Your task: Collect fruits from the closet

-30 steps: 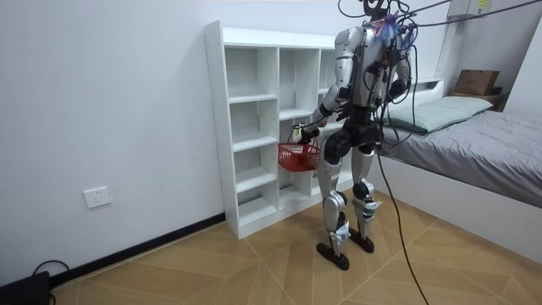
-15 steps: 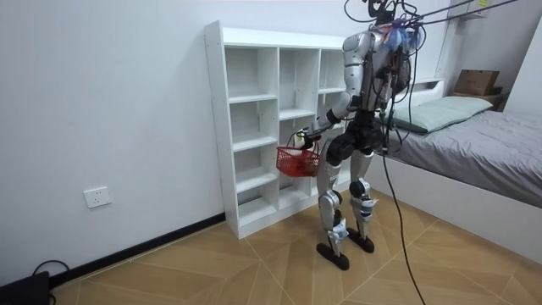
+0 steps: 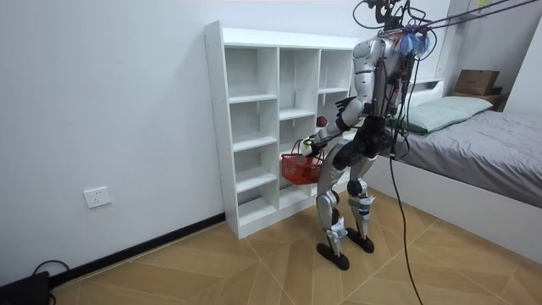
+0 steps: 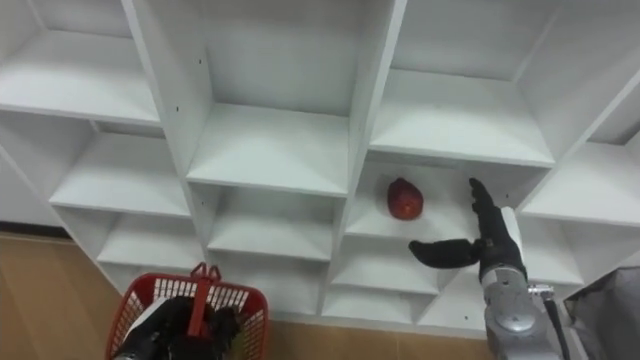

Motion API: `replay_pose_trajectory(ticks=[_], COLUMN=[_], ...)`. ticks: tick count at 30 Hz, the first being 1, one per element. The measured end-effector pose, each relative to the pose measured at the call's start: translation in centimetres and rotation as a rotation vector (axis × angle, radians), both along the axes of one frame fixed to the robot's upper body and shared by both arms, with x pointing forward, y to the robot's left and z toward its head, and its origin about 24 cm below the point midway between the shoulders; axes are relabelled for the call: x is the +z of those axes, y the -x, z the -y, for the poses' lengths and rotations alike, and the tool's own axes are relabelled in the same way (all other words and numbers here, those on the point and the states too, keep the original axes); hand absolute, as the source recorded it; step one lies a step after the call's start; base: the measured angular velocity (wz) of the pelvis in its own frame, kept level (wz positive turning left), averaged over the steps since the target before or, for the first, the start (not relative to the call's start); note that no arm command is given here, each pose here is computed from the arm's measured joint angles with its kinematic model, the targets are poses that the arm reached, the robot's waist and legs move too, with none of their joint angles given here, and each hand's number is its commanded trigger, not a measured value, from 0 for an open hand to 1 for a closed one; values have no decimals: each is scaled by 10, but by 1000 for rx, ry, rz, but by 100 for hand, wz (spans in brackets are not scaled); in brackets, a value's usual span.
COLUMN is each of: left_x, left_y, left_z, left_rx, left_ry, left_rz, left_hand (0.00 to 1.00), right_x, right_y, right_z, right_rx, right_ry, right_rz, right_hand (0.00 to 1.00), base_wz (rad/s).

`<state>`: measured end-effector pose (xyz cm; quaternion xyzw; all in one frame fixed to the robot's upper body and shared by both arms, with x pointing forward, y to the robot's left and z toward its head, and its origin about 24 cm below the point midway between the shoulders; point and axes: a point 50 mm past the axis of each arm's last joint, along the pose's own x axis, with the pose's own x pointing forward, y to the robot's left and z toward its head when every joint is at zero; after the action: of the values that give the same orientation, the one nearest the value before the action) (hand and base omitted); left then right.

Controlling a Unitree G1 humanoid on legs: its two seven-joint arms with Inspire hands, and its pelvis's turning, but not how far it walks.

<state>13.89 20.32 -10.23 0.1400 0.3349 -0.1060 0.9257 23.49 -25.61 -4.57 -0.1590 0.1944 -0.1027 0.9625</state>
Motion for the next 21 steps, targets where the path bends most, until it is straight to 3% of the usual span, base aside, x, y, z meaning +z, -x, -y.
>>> replay_pose_trajectory(ticks=[21], left_x=[0], left_y=[-15], left_z=[9], left_rx=[-39], left_ry=[33], left_rz=[-15], left_hand=[100], right_x=[21], right_y=[-37], right_z=[0], right_rx=[-89], right_ry=[83], right_rz=[87], right_hand=[0], base_wz=[1])
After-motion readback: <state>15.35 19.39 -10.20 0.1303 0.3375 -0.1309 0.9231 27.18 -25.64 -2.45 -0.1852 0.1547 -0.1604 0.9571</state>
